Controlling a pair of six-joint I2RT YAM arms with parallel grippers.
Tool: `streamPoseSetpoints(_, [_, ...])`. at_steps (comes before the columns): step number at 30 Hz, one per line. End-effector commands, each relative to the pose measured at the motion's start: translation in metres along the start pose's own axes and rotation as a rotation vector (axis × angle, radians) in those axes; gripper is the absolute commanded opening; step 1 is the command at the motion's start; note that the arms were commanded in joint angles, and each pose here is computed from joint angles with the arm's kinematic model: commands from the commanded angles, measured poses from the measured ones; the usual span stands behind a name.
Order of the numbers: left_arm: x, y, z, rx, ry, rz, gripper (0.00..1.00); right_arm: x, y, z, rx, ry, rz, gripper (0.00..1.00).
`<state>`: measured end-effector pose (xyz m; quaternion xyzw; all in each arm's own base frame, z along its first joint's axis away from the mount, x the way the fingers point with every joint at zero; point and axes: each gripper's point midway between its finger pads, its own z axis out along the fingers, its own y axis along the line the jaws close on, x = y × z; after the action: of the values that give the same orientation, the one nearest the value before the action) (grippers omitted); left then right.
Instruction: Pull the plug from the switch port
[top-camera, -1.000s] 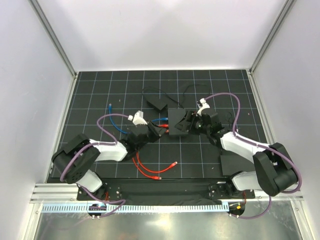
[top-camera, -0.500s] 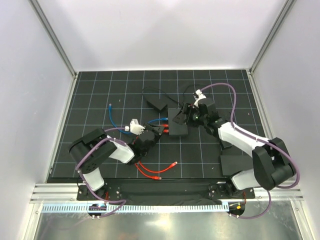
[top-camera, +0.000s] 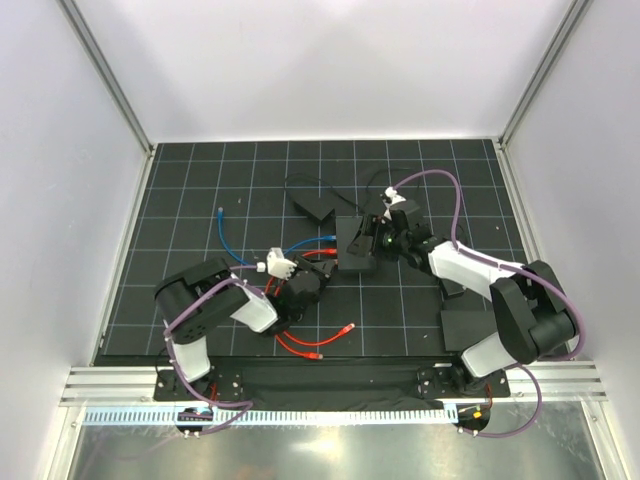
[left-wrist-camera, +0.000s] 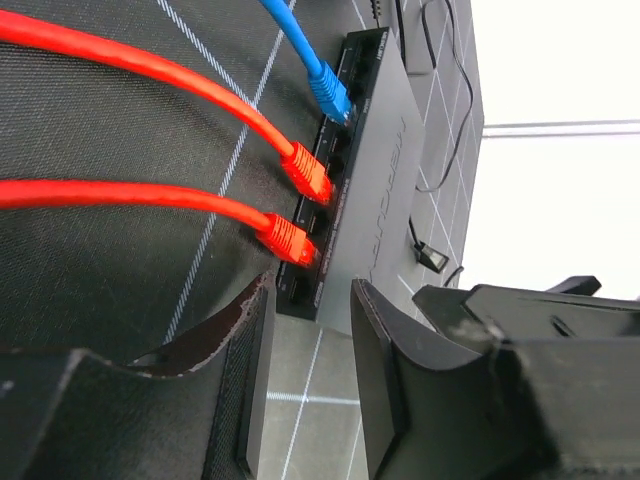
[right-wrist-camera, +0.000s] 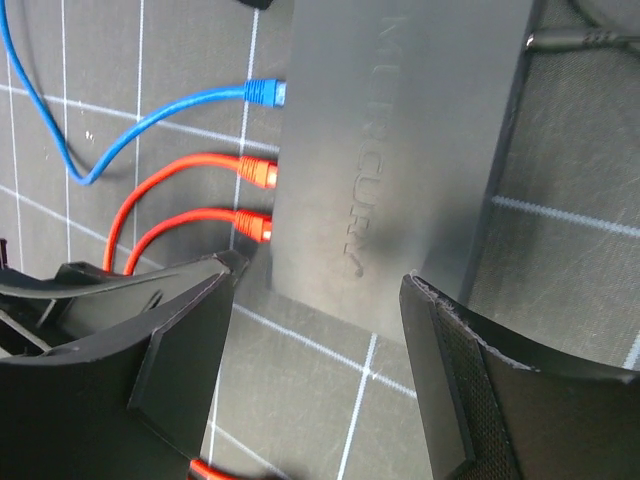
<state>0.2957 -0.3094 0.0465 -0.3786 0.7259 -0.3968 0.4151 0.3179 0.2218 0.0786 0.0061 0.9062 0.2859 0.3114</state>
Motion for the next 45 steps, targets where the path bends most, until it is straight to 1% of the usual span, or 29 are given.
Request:
streamPoseSetpoints(1, [-0.004, -0.020, 0.009, 0.037, -0.049, -0.056, 0.39, -0.016, -0.003, 0.000, 0.010, -0.106, -0.039, 0.74])
streamPoseSetpoints(3, [-0.001, -0.016, 0.011, 0.024, -0.047, -0.059, 0.39, -0.013, -0.008, 0.004, 0.019, -0.114, -0.034, 0.73])
streamPoseSetpoints(6, [0.002, -0.016, 0.014, 0.023, -0.044, -0.061, 0.38, -0.010, -0.009, 0.010, 0.015, -0.097, -0.027, 0.66])
streamPoseSetpoints(8, [0.000, -0.015, 0.015, 0.019, -0.056, -0.060, 0.38, -0.011, -0.010, 0.011, 0.018, -0.109, -0.028, 0.64])
streamPoseSetpoints(13, [0.000, -0.012, 0.013, -0.007, -0.052, -0.040, 0.38, -0.007, -0.016, 0.014, 0.042, -0.086, -0.038, 0.63])
streamPoseSetpoints(15, [0.003, -0.010, 0.014, -0.027, -0.045, -0.066, 0.38, -0.002, -0.018, 0.019, 0.044, -0.060, -0.028, 0.59])
streamPoseSetpoints(17, [0.004, -0.003, 0.015, -0.058, -0.042, -0.065, 0.38, 0.002, -0.020, 0.021, 0.048, -0.045, -0.027, 0.57])
streamPoseSetpoints(21, [0.005, 0.006, 0.018, -0.086, -0.051, -0.099, 0.37, 0.003, -0.023, 0.021, 0.060, -0.039, -0.037, 0.57])
streamPoseSetpoints(24, [0.007, 0.006, 0.020, -0.083, -0.051, -0.108, 0.37, 0.004, -0.025, 0.021, 0.067, -0.036, -0.044, 0.56])
streamPoseSetpoints(28, [0.009, 0.006, 0.024, -0.083, -0.055, -0.131, 0.36, 0.006, -0.029, 0.023, 0.086, -0.026, -0.053, 0.50])
streamPoseSetpoints(37, [0.003, 0.026, 0.021, -0.102, -0.086, -0.228, 0.35, 0.005, -0.030, 0.023, 0.095, -0.024, -0.058, 0.49])
streamPoseSetpoints(45, [0.002, 0.026, 0.022, -0.093, -0.092, -0.283, 0.37, 0.006, -0.031, 0.024, 0.094, -0.018, -0.059, 0.48])
